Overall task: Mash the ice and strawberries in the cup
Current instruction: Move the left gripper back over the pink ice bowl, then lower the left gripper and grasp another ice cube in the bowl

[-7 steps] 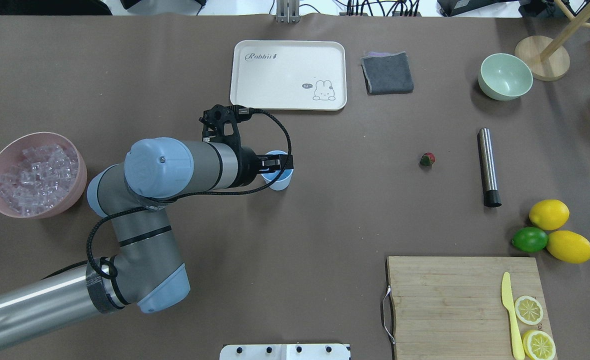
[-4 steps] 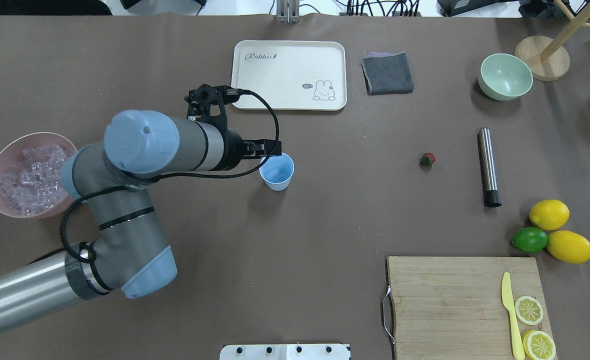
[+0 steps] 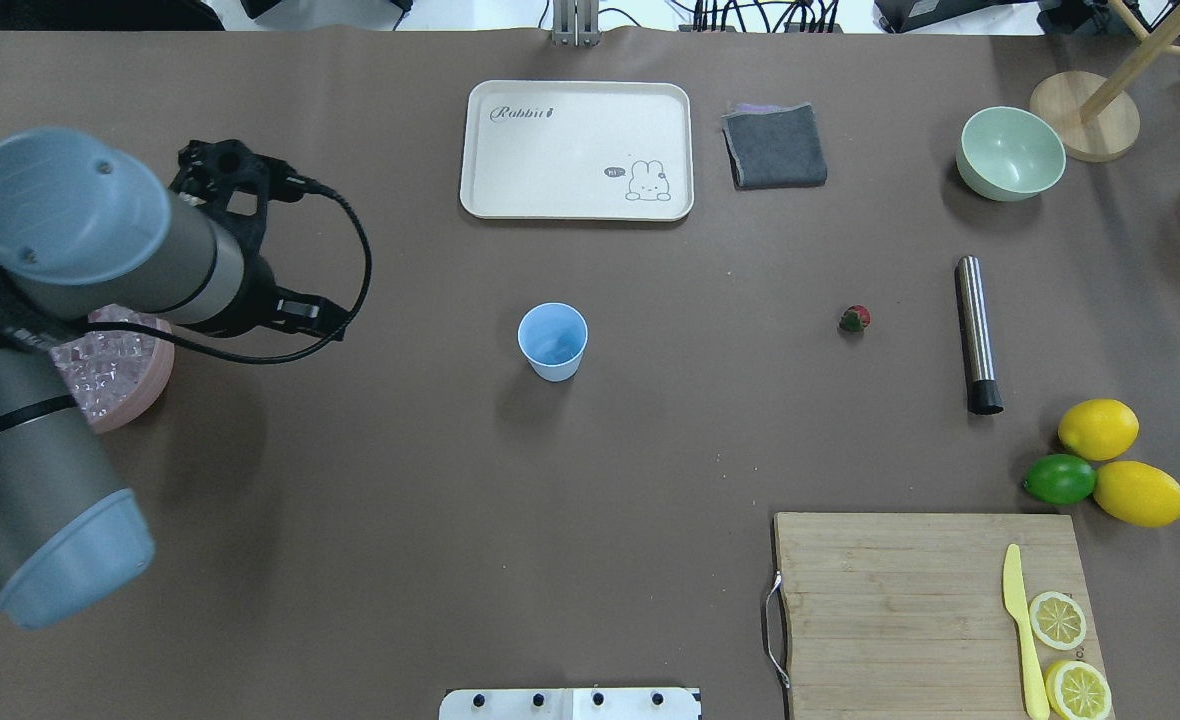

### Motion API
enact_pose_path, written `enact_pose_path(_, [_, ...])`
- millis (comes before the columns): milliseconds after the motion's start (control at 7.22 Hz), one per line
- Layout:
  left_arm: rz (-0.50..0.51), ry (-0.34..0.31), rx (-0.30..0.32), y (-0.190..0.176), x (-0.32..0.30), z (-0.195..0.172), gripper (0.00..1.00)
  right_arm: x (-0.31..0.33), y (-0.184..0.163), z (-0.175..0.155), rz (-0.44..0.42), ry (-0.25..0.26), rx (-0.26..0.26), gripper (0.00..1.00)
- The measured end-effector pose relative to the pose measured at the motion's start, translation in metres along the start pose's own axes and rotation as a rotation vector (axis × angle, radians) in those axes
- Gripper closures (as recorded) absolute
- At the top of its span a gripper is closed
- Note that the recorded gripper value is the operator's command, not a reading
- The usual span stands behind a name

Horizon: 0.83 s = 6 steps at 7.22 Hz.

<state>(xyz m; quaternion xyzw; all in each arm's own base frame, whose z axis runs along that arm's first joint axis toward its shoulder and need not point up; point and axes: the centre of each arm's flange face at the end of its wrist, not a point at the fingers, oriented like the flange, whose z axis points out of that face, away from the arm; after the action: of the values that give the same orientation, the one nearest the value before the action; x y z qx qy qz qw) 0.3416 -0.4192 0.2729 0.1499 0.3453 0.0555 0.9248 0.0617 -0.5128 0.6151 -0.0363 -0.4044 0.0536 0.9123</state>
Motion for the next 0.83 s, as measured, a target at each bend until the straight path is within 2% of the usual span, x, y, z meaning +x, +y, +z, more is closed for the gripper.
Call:
enact_pose_path(277, [0.042,0.023,0.001,0.036,-0.089,0.02,0.08,0.0,0.002,0.0,-0.003,-0.001,0.002,0.0])
enact_pose_path(415, [0.073,0.022,-0.002,0.043,-0.128,0.021,0.1,-0.001,0.005,-0.001,-0.004,-0.001,0.003,0.0])
enact_pose_path(692, [0.141,-0.013,0.002,0.037,-0.18,0.033,0.11,0.0,0.006,-0.001,-0.003,-0.001,0.003,0.0])
enact_pose_path(831, [0.163,-0.007,0.012,0.031,-0.201,0.047,0.11,0.0,0.006,-0.001,-0.003,-0.001,0.002,0.0])
